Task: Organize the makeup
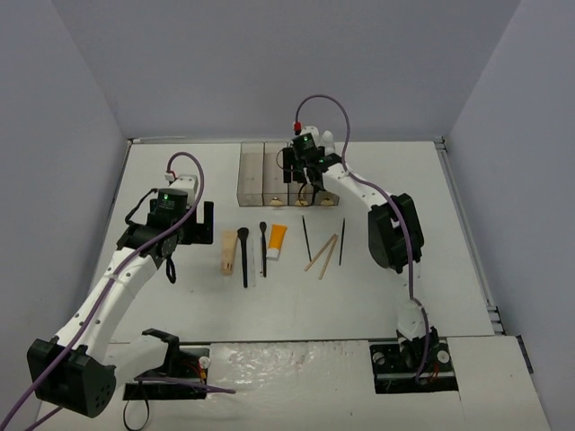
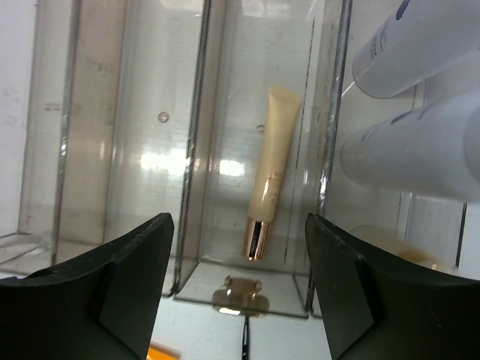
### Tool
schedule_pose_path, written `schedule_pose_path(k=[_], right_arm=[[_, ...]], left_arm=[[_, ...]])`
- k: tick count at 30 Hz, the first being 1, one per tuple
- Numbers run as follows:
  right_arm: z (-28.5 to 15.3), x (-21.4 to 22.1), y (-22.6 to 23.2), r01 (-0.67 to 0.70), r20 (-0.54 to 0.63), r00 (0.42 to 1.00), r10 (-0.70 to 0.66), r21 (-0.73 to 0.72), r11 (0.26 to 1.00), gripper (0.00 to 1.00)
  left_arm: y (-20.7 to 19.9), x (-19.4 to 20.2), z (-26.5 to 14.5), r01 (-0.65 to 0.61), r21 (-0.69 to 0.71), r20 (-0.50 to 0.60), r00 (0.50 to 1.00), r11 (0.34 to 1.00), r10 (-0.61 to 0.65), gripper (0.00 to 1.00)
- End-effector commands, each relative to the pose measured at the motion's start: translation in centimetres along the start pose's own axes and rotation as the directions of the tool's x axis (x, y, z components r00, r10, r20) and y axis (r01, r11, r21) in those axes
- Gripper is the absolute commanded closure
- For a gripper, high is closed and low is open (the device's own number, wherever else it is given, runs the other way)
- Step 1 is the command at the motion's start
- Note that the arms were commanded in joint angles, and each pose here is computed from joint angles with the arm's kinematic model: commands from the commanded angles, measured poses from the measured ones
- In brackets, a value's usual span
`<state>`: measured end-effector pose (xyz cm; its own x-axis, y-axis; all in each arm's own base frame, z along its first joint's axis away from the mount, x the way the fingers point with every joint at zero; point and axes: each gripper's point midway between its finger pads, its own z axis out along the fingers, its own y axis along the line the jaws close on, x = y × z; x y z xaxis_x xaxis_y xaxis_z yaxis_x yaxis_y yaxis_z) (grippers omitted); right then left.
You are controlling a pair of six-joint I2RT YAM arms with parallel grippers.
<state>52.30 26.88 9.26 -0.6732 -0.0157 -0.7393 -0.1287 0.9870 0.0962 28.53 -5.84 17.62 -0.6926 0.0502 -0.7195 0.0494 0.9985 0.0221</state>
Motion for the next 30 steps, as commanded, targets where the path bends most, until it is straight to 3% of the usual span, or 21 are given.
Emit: schedule_pose_path(k=[1, 9, 16, 22, 30], right_arm=[[-9.0, -4.9, 4.0, 0.003, 0.194, 0.981, 0.002, -0.025, 1.000, 0.32], [-12.1, 2.7, 7.2, -0.068, 0.151, 0.986, 0.073, -0.038, 0.997, 0.30], [-10.6, 10.0, 8.1, -0.102, 0.059, 0.993, 0.102, -0.001, 0.995, 0.30], [-9.2, 13.5, 7.7, -0.079, 0.011, 0.997, 0.079, 0.038, 0.996, 0.32], [-7.9, 14.9, 8.6, -0.089, 0.002, 0.996, 0.089, 0.006, 0.996, 0.36]], left_arm=[[0.0, -1.9, -0.6, 0.036, 0.005, 0.064, 0.997, 0.999, -0.036, 0.03], [0.0, -1.8, -0.6, 0.041, 0.007, 0.063, 0.997, 0.999, -0.042, 0.03], [0.1, -1.7, -0.5, 0.040, -0.001, 0.060, 0.997, 0.999, -0.040, 0.03], [0.1, -1.7, -0.5, 0.040, -0.002, 0.059, 0.998, 0.999, -0.040, 0.03], [0.1, -1.6, -0.4, 0.038, -0.002, 0.051, 0.998, 0.999, -0.038, 0.03]])
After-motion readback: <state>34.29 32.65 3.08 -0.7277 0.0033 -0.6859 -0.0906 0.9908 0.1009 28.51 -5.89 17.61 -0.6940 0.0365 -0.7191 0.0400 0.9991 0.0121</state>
